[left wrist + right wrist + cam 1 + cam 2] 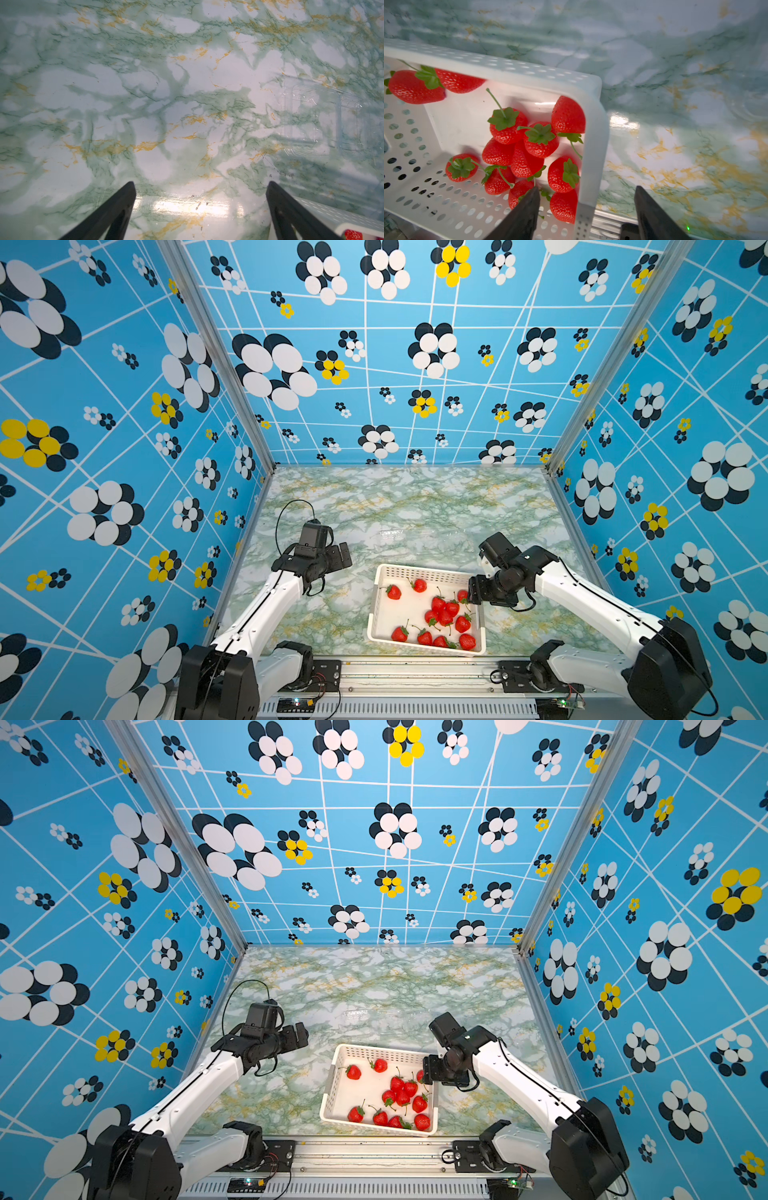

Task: Pack strawberries into containers
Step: Pick up the basket from the center of the board.

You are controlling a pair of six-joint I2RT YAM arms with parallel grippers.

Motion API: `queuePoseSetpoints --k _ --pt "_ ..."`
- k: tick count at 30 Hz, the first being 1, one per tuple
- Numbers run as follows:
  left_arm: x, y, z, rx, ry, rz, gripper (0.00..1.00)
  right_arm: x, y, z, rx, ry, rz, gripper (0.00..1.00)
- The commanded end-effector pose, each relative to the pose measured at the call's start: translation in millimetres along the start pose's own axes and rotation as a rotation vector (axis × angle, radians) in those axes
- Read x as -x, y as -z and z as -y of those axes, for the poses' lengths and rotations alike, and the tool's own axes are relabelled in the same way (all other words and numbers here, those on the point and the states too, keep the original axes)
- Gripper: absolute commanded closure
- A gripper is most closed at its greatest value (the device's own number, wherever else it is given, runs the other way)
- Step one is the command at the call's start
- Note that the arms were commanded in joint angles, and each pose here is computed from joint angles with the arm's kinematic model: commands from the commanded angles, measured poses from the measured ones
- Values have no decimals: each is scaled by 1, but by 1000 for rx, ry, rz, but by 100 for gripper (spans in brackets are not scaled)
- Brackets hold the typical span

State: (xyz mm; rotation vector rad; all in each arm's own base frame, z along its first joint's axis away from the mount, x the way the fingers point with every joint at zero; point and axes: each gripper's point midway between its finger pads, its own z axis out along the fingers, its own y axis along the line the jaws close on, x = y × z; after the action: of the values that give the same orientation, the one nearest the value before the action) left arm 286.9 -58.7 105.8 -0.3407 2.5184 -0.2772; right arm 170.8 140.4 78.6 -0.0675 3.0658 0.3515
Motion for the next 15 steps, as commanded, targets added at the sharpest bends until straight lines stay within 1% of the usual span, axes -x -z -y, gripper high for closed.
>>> queuePoseSetpoints --k 1,5,8,11,15 --pt "-2 13 4 -18 22 -7 1 -3 -8 -6 4 -18 -17 28" --pt "-8 20 14 -78 33 -31 1 -6 -12 -11 9 -14 -43 32" --pt "-14 24 17 -100 43 -55 1 -10 -16 -12 9 -14 -67 36" --pt "-23 25 23 -122 35 -99 1 -11 -19 -13 7 -11 -80 36" --pt "-41 27 38 -146 -14 -154 1 -6 -17 -16 7 -5 -72 37"
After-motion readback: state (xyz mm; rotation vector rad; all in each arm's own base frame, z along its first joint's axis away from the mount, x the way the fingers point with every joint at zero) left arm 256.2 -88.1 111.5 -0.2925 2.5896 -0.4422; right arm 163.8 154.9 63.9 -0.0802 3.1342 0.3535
